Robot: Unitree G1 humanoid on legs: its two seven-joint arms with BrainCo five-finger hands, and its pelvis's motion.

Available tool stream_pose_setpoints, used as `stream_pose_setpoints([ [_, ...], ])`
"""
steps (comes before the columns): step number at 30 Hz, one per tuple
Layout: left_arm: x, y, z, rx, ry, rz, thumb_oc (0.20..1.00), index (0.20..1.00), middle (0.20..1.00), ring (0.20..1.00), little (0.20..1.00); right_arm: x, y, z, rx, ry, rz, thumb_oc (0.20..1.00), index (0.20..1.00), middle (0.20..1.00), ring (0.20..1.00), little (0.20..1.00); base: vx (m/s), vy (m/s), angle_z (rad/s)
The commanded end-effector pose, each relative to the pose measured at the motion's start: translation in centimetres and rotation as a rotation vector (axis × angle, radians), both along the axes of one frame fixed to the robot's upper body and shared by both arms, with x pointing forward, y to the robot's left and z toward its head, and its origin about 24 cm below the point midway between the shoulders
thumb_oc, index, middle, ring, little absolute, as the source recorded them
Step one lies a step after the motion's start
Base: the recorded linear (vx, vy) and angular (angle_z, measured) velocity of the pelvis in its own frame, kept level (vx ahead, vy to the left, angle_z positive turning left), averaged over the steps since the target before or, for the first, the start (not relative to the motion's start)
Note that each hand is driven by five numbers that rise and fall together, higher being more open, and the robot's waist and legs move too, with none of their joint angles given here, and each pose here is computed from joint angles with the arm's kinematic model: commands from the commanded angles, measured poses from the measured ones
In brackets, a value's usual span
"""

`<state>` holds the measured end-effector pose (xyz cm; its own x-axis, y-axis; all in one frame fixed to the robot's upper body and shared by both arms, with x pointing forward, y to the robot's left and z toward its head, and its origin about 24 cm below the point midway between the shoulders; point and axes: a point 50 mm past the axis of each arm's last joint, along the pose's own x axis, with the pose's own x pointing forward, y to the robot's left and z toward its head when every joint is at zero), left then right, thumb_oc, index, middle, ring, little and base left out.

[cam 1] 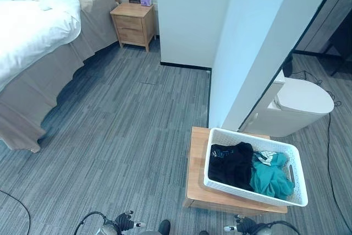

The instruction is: Grab the laundry basket,head to the washer,open it,put in the laundry and shut it.

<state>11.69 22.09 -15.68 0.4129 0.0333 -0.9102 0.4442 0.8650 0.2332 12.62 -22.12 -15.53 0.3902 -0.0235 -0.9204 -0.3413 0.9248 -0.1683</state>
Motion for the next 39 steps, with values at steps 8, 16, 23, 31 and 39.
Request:
stream_pose_setpoints([
  [8, 1.6, 0.9, 0.6, 0.026, -0.059, 0.077, 1.0, 1.0, 1.0, 1.0, 1.0, 3.1, 0.2, 1.4, -0.034, -0.122, 0.176, 1.0, 1.0, 1.0, 1.0, 1.0, -0.03, -0.177, -0.7],
  [16, 5.2, 0.3, 1.9, 0.044, -0.164, 0.034, 1.0, 1.0, 1.0, 1.0, 1.0, 3.7, -1.0, 1.9, -0.118, -0.155, 0.221, 1.0, 1.0, 1.0, 1.0, 1.0, -0.08, -0.324, 0.53],
  [23, 5.1, -3.1, 1.3, -0.07, -0.163, 0.026, 1.0, 1.0, 1.0, 1.0, 1.0, 1.1, -2.8, 1.2, -0.146, -0.088, 0.1, 1.0, 1.0, 1.0, 1.0, 1.0, 0.01, -0.034, 0.31],
  [31, 3.9, -1.2, 1.1, -0.051, -0.148, 0.122, 1.0, 1.0, 1.0, 1.0, 1.0, -1.9, -3.5, 0.5, -0.093, -0.013, -0.03, 1.0, 1.0, 1.0, 1.0, 1.0, 0.03, 0.07, -0.36],
  [39, 3.0, -0.8, 0.8, -0.051, -0.114, 0.134, 1.0, 1.0, 1.0, 1.0, 1.0, -2.7, -3.4, 0.2, -0.099, 0.028, -0.022, 1.0, 1.0, 1.0, 1.0, 1.0, 0.02, 0.083, -0.14],
])
